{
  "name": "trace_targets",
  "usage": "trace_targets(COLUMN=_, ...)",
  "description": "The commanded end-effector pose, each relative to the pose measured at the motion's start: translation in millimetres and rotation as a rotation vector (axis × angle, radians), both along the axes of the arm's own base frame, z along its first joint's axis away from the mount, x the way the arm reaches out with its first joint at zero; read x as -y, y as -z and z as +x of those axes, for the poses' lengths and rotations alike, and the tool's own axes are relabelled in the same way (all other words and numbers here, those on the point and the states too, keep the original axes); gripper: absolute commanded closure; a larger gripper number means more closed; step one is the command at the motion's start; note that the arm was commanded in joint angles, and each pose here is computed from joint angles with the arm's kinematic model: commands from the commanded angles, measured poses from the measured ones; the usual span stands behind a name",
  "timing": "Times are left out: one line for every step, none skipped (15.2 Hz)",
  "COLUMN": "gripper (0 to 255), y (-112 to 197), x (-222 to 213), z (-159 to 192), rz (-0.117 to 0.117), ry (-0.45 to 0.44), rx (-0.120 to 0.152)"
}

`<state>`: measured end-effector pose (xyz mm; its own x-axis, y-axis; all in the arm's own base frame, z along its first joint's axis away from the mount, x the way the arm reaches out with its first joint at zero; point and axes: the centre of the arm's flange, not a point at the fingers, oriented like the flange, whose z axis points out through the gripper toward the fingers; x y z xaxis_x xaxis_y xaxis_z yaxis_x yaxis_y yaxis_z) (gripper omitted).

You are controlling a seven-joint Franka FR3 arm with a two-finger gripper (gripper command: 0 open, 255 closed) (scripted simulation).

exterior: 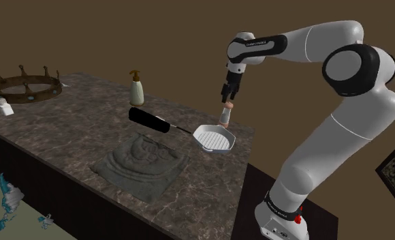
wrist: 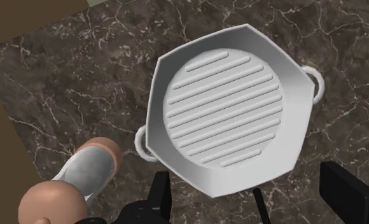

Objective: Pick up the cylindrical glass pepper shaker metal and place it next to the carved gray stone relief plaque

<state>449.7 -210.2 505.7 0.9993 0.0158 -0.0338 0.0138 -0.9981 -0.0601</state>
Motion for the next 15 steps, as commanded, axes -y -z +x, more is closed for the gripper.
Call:
trace_targets(gripper=0, y=8.9, x=20.9, z=11.0, rz=-0.008, ry=0.002, rx=-0.007)
trace_targets(gripper=0, y=13.4, x=31.3, z=17.5, rz=-0.012, ry=0.004, rx=-0.011)
trace_targets(gripper=0, y=17.9, x=41.6, z=24.0, rz=-0.015, ry=0.005, rx=-0.014)
trace_targets(gripper=0, y=22.3, x=52.0, z=30.4, rz=-0.019, ry=0.006, rx=-0.017)
trace_targets(gripper=0, y=26.8, x=62.4, z=36.8, rz=-0.022, ry=0.008, rx=-0.021)
trace_targets(gripper=0, y=31.2, x=72.9, z=43.2, rz=-0.026, ry=0.009, rx=-0.024)
trace_targets(gripper=0, y=35.6, x=83.3, z=49.5, rz=-0.029, ry=0.011, rx=-0.027)
trace_targets(gripper=0, y=40.0, x=93.8, z=55.9, rz=-0.033, ry=0.012, rx=-0.030)
trace_targets(gripper=0, y=44.4, x=104.3, z=62.2, rz=-0.036, ry=0.014, rx=-0.034)
trace_targets(gripper=0, y=48.8, x=114.8, z=68.4, rz=-0.040, ry=0.015, rx=-0.037)
trace_targets(gripper=0, y=53.1, x=125.4, z=74.6, rz=-0.043, ry=0.016, rx=-0.040)
trace_targets(gripper=0, y=57.5, x=136.0, z=80.8, rz=-0.047, ry=0.018, rx=-0.044)
trace_targets(gripper=0, y=61.8, x=146.6, z=87.0, rz=-0.050, ry=0.019, rx=-0.047)
trace_targets(gripper=0, y=66.1, x=157.2, z=93.1, rz=-0.054, ry=0.021, rx=-0.050)
trace_targets(gripper=0, y=70.4, x=167.8, z=99.3, rz=-0.058, ry=0.022, rx=-0.054)
